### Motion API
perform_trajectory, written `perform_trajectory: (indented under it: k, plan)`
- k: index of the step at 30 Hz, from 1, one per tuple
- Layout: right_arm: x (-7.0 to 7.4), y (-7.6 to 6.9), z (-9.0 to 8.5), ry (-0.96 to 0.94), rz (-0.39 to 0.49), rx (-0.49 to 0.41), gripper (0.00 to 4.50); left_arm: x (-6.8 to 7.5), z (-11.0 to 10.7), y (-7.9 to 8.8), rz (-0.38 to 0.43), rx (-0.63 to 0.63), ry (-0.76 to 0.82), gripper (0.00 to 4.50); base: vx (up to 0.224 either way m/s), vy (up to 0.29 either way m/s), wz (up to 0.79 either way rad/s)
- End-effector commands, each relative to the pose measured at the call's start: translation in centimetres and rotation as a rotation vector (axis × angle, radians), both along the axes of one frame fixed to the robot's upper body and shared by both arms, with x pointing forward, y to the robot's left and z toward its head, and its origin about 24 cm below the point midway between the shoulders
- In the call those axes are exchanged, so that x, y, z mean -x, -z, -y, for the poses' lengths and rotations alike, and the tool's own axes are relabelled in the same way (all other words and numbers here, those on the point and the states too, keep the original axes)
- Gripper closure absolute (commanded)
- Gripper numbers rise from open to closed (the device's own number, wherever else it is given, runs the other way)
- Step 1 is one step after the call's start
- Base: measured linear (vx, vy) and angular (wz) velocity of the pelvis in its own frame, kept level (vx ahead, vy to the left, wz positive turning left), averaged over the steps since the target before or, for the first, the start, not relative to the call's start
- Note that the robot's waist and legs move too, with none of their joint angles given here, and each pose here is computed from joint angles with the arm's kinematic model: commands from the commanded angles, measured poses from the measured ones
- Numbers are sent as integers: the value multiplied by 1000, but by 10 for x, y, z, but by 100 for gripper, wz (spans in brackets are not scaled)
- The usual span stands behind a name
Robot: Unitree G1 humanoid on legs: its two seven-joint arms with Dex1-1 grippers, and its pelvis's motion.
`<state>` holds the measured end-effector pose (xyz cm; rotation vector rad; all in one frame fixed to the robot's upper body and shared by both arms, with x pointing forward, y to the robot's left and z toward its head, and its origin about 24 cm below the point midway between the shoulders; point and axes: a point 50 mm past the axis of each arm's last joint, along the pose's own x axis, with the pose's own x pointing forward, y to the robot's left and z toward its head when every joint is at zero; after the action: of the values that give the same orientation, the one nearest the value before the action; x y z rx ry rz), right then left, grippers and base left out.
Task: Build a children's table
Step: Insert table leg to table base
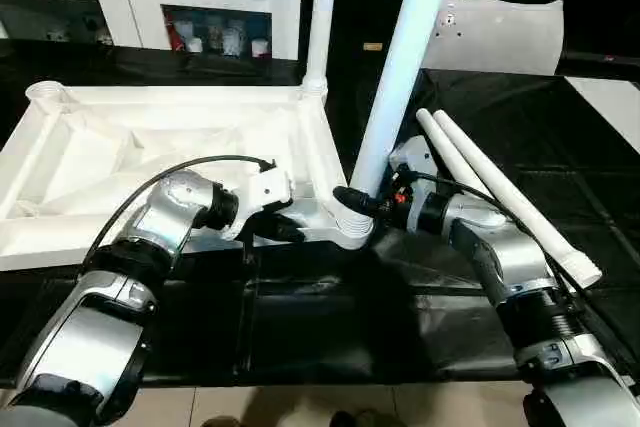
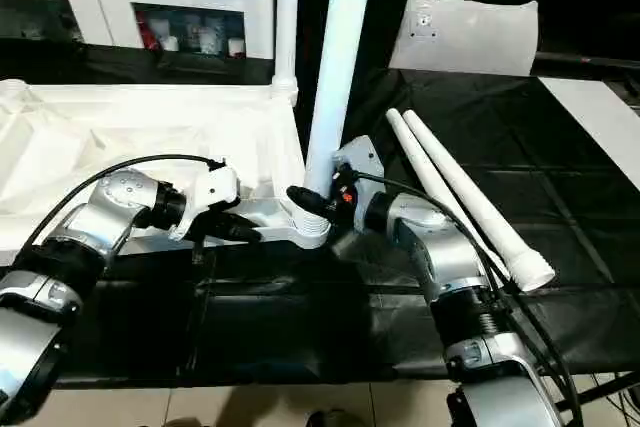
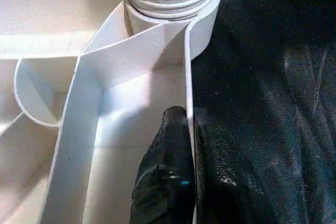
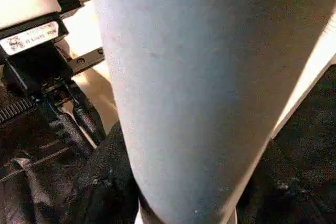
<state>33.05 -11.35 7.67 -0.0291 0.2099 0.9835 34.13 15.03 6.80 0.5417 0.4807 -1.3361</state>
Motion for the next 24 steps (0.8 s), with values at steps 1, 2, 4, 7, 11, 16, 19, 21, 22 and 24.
perform_trajectory:
  k: [1, 2, 4, 7, 11, 16, 19, 21, 22, 24]
  plan:
    - [3, 20, 7, 15, -86, 65, 259, 6, 9, -4, -22, 58, 88, 450, 0, 0, 0]
    - [5, 21, 6, -7, -96, 65, 259, 6, 9, -4, -19, 58, 84, 450, 0, 0, 0]
    - [8, 23, 4, -35, -104, 66, 259, 7, 9, -3, -14, 58, 83, 450, 0, 0, 0]
    - [8, 23, 3, -20, -123, 29, 259, 8, 10, -3, -7, 62, 79, 450, 0, 0, 0]
    - [3, 25, 7, 57, -158, -58, 259, 8, 10, -3, 2, 65, 71, 450, 0, 0, 0]
    - [2, 34, 21, 194, -213, -203, 259, 7, 9, -3, 11, 63, 45, 450, 0, 0, 0]
    - [13, 45, 28, 230, -217, -230, 259, 6, 6, -4, 16, 57, 29, 450, 0, 0, 0]
    - [20, 51, 30, 246, -207, -222, 259, 5, 5, -4, 24, 53, 17, 450, 0, 0, 0]
    - [22, 54, 32, 263, -190, -211, 259, 4, 5, -4, 25, 52, 11, 450, 0, 0, 0]
    - [28, 60, 34, 288, -143, -182, 259, 3, 4, -5, 31, 49, 1, 450, 0, 0, 0]
